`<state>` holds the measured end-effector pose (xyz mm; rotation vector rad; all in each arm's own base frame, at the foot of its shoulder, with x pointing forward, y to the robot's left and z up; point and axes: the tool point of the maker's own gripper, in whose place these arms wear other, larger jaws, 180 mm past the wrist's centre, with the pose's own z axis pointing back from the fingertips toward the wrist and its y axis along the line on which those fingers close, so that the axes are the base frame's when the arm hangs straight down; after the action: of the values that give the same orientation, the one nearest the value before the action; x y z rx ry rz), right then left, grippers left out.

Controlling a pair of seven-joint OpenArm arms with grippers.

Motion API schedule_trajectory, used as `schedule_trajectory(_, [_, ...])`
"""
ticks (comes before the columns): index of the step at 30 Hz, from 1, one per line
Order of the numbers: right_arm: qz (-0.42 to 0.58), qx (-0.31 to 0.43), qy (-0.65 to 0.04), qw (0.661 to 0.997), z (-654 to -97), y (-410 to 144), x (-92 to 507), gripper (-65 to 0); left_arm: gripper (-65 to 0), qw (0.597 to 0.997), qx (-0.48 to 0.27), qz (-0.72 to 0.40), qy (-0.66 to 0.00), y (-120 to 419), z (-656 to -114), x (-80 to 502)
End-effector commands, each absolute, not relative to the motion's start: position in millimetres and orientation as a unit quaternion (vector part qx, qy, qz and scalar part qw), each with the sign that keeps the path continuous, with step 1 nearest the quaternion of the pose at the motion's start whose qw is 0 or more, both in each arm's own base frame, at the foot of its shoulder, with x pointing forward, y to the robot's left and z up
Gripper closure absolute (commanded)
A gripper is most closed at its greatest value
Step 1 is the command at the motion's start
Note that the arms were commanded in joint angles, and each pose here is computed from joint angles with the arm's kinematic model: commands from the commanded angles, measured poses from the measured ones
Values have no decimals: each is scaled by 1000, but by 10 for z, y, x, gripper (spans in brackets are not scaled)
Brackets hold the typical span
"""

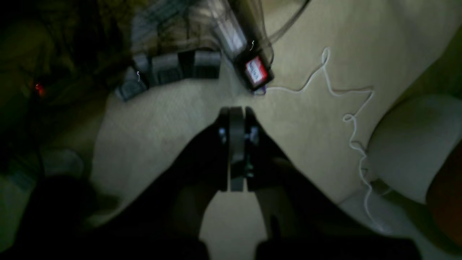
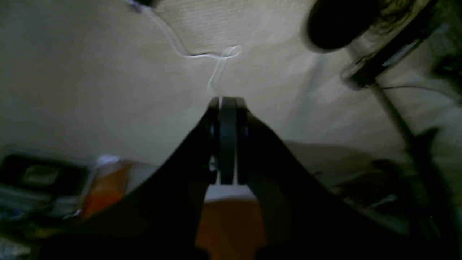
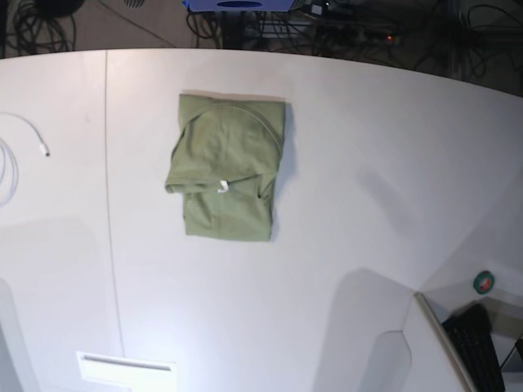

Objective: Layout the t-shirt on the table in an organized manner, then fold the t-shirt properly

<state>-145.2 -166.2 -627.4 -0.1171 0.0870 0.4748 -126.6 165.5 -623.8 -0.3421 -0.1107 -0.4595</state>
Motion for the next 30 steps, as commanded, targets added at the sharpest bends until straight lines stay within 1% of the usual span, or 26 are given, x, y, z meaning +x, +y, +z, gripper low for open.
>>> schedule_trajectory(1, [257, -71, 43, 963, -6315, -1732, -1508, 0, 0, 960, -156, -227, -54, 1735, -6250, -1265])
schedule_trajectory(3, [294, -79, 7, 953, -6382, -1744, -1432, 0, 0, 949, -165, -239, -122, 1539, -6280, -822])
schedule_trajectory(5, [318, -75, -34, 944, -6379, -1702, -1337, 0, 0, 949, -161, -241, -126, 1556, -6280, -805])
schedule_trajectory(7, [322, -66, -64, 942, -6370, -1651, -1251, 0, 0, 953, -148, -247, -94, 1690, -6301, -925])
schedule_trajectory(9, [319, -67, -62, 943, -6371, -1683, -1250, 0, 0, 953, -151, -252, -74, 1652, -6309, -1039])
schedule_trajectory(10, [317, -66, -53, 945, -6363, -1678, -1316, 0, 0, 952, -155, -253, -77, 1613, -6307, -1033])
schedule_trajectory(15, [310, -54, -55, 948, -6348, -1603, -1364, 0, 0, 951, -161, -251, -79, 1553, -6296, -1070])
schedule_trajectory(17, [310, -53, -53, 948, -6340, -1593, -1403, 0, 0, 951, -161, -251, -78, 1550, -6296, -1080])
schedule_trajectory(20, [310, -46, -37, 949, -6288, -1584, -1619, 0, 0, 952, -162, -250, -68, 1565, -6277, -1192])
schedule_trajectory(23, [312, -49, -35, 948, -6280, -1632, -1635, 0, 0, 950, -164, -258, -67, 1557, -6281, -1182])
schedule_trajectory(30, [312, -66, -69, 945, -6378, -1709, -1165, 0, 0, 949, -156, -258, -90, 1566, -6332, -872])
